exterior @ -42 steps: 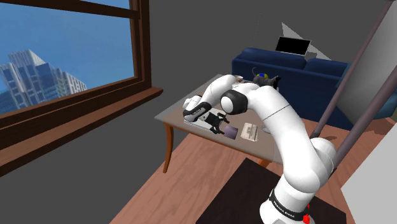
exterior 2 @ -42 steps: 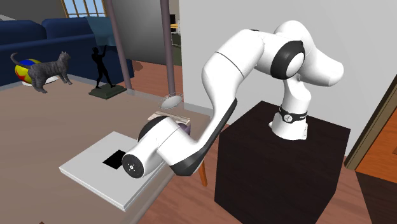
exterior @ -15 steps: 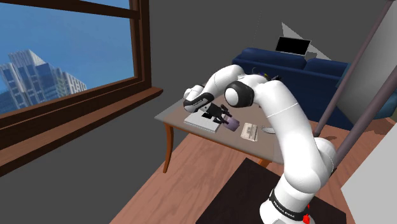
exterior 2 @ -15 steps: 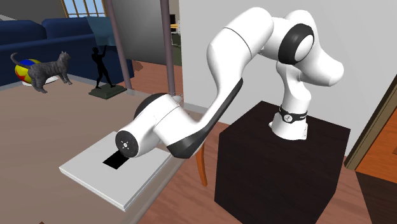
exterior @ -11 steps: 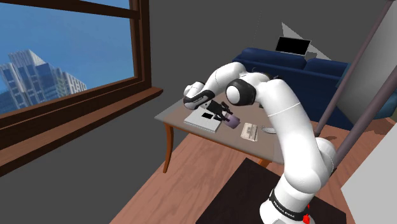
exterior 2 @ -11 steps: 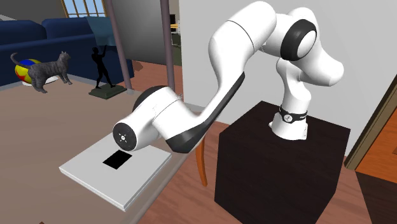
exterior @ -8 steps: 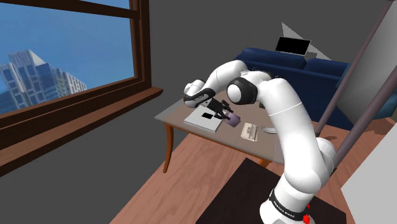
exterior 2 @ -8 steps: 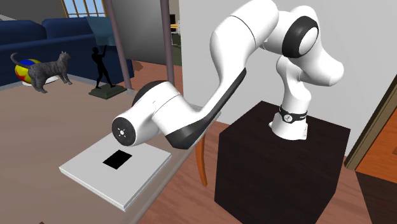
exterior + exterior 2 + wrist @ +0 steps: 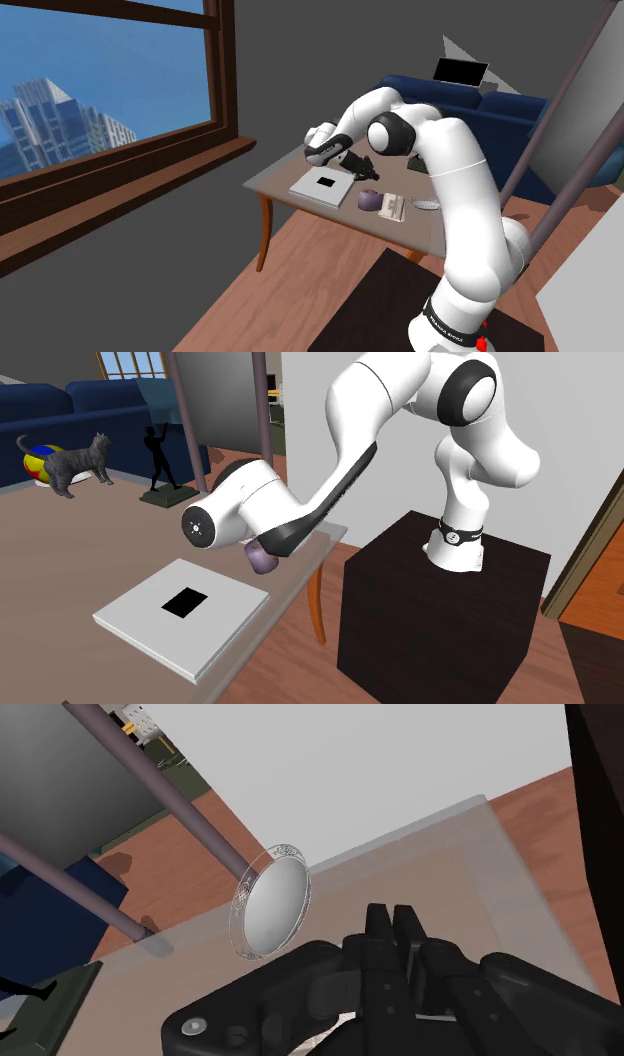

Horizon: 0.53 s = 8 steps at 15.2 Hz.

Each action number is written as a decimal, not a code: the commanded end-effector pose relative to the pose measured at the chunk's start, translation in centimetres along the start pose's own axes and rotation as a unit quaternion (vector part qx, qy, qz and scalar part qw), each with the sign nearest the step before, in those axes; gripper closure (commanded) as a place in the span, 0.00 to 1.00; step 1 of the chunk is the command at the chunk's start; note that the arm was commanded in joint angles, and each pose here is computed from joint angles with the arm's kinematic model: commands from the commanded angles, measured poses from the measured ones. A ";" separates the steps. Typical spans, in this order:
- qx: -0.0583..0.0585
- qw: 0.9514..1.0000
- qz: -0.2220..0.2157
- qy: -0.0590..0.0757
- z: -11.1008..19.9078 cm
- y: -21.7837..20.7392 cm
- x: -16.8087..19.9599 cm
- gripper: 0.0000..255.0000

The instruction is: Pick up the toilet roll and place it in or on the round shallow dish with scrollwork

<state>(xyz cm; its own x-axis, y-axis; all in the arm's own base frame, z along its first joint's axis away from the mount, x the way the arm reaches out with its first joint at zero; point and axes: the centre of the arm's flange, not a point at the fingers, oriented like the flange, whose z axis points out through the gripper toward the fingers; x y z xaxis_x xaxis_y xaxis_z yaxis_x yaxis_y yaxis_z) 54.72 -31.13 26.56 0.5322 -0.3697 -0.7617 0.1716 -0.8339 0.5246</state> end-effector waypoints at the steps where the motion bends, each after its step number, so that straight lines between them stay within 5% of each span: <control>1: 0.000 1.000 -0.001 0.001 2.1 1.8 -0.5 1.00; 3: 0.000 1.000 0.000 0.000 2.1 2.0 -0.3 1.00; 4: 0.000 1.000 0.000 0.000 2.1 2.0 -0.3 0.00; 6: 0.055 0.992 -0.027 0.114 4.2 3.3 -1.7 0.00; 8: 0.109 0.966 -0.054 0.226 6.7 4.3 -2.6 0.00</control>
<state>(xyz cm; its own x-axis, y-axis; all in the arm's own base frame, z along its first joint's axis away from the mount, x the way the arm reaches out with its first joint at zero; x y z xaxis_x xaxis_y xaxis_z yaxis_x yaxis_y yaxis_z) 49.68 -36.15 28.07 0.7593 -0.1658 -0.6292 0.1035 -0.9239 0.3684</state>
